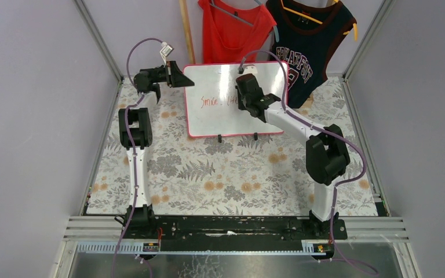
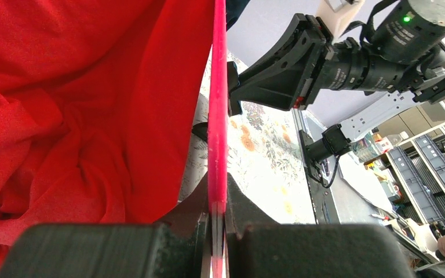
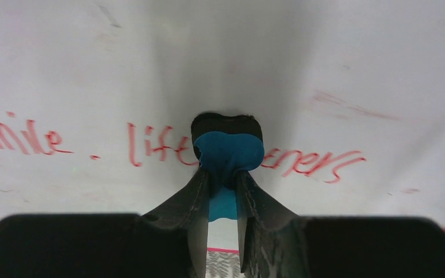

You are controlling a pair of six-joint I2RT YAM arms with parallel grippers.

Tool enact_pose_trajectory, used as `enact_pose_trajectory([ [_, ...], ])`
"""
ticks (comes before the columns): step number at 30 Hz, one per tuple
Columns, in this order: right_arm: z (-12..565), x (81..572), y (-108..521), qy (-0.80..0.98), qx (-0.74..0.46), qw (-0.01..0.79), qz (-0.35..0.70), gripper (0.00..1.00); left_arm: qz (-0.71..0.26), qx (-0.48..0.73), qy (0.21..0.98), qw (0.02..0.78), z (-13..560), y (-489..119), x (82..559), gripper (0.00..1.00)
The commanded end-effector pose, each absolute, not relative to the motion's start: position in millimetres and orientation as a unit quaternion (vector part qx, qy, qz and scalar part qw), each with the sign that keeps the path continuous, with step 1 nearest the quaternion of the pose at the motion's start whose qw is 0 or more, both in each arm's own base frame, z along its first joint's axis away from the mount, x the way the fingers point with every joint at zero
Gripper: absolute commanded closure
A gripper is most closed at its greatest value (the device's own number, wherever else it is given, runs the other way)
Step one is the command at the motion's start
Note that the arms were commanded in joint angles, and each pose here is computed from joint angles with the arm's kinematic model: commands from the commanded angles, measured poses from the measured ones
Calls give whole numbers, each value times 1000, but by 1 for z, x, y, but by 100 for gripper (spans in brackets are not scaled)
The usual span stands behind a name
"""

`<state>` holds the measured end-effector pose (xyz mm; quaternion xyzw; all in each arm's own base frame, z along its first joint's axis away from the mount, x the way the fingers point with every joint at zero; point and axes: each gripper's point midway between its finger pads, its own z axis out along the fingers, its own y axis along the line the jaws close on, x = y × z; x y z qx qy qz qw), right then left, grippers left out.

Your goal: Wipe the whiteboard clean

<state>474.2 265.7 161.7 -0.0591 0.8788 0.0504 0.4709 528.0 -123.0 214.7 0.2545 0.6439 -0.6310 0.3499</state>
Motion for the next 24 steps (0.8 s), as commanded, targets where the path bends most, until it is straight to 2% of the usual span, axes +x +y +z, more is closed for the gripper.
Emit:
enact_pose_trajectory([
  [1,164,479,195,880,-9,474,-24,100,-610,300,649,341,209,-129,514,100],
  [7,167,471,148,875,19,479,-64,100,-607,304,651,339,208,-129,513,100],
  [12,168,467,141,876,19,478,-65,100,-607,304,650,342,209,-129,513,100],
  [24,177,468,226,873,-31,486,14,100,-610,302,649,340,210,-131,512,100],
])
